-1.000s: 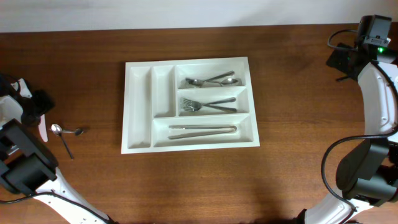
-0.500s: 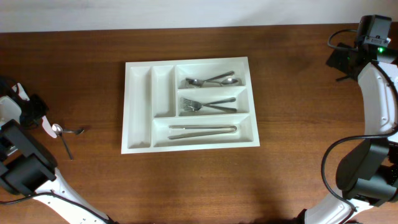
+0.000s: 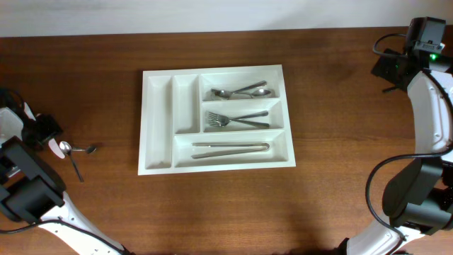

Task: Pack container
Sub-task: 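Lower the left gripper and grasp the white plastic knife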

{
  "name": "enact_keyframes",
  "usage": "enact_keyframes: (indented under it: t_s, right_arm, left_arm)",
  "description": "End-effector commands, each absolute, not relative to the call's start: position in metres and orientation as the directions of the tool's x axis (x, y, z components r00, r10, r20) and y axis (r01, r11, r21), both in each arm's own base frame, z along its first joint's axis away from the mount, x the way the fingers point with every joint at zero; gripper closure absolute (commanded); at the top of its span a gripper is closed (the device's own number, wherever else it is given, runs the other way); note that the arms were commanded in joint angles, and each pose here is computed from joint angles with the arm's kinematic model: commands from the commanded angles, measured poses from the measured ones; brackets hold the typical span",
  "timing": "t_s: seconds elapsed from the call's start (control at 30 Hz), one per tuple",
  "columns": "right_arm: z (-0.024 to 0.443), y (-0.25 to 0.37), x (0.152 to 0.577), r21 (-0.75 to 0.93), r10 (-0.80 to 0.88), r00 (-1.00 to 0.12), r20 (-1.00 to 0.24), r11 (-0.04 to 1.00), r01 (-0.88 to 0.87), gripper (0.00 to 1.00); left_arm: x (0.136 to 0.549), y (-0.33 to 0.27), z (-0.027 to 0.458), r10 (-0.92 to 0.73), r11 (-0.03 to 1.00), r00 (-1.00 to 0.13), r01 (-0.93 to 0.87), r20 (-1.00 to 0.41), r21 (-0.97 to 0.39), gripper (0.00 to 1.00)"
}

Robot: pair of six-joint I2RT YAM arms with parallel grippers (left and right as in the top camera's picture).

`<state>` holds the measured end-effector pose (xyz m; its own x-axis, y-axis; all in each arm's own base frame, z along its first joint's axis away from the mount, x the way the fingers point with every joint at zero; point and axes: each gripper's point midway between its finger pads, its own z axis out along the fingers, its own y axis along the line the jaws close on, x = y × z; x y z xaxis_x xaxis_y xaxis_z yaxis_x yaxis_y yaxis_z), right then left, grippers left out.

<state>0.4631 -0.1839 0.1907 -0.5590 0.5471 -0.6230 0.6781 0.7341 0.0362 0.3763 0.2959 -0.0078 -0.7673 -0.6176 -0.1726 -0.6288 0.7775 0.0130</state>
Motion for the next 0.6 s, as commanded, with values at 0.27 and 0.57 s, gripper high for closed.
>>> enact_keyframes:
  t_s: [0.27, 0.57]
  right_arm:
    - [0.195, -0.186, 0.463, 0.039, 0.547, -0.551, -0.63, 0.731, 0.681, 0.01]
    - [0.195, -0.186, 0.463, 0.039, 0.547, -0.551, -0.63, 0.731, 0.681, 0.01]
  left_arm:
    - [0.327, 0.257, -0.081, -0.644, 0.762, -0.759, -0.647, 0.094, -0.012, 0.58]
    - [0.337, 0.262, -0.081, -0.646, 0.762, -0.762, -0.647, 0.048, -0.027, 0.85]
